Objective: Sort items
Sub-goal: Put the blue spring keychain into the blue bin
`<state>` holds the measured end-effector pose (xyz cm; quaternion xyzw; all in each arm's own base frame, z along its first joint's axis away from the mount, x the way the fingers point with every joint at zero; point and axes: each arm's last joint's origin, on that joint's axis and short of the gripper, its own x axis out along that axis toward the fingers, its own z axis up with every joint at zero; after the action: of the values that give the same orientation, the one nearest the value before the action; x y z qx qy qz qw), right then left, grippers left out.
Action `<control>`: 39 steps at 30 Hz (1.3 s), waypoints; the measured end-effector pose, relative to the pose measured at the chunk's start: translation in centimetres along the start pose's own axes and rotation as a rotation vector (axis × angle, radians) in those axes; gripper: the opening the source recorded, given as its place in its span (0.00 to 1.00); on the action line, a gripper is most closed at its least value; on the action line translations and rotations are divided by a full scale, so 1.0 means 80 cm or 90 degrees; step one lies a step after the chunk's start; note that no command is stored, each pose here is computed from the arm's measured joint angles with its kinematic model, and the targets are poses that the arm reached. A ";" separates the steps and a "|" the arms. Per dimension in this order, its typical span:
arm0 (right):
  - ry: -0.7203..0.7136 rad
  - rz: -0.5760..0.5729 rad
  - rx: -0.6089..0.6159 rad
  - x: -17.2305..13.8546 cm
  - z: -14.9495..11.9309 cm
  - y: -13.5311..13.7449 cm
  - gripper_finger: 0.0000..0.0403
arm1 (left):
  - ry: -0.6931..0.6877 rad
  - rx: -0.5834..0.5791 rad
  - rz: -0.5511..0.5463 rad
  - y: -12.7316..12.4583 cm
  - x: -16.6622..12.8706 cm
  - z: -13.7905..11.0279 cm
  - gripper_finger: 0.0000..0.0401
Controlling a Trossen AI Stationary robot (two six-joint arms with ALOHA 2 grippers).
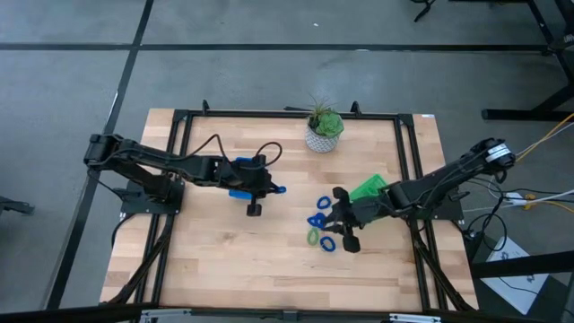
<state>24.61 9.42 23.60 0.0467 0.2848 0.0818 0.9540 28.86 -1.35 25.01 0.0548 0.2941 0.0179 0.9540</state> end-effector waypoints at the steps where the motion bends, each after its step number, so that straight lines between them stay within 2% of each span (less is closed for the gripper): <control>1: -0.013 0.003 -0.005 -0.001 -0.004 -0.001 0.22 | 0.000 0.000 0.000 0.000 0.000 0.000 0.04; 4: -0.073 0.019 -0.003 -0.007 -0.026 -0.008 0.22 | 0.000 0.000 0.000 0.000 0.000 0.000 0.04; 12: -0.323 0.089 0.045 -0.041 -0.095 -0.030 0.22 | 0.007 -0.021 0.000 0.000 0.000 -0.001 0.04; 19: -0.399 0.131 0.020 -0.065 -0.137 -0.042 0.22 | 0.019 -0.085 0.027 0.009 -0.016 -0.002 0.04; 24: -0.388 0.122 -0.003 -0.071 -0.145 -0.045 0.22 | 0.028 -0.140 0.038 0.015 -0.037 -0.003 0.04; 29: -0.335 0.100 -0.028 -0.075 -0.154 -0.049 0.22 | 0.050 -0.187 0.038 0.016 -0.052 -0.006 0.04; 39: -0.279 0.047 -0.023 -0.095 -0.171 -0.060 0.22 | 0.095 -0.237 0.042 0.015 -0.056 -0.015 0.04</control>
<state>11.45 3.89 15.59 0.0567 0.0674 0.1093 0.9901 24.48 -0.33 26.66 -0.1145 0.3538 0.1070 0.9221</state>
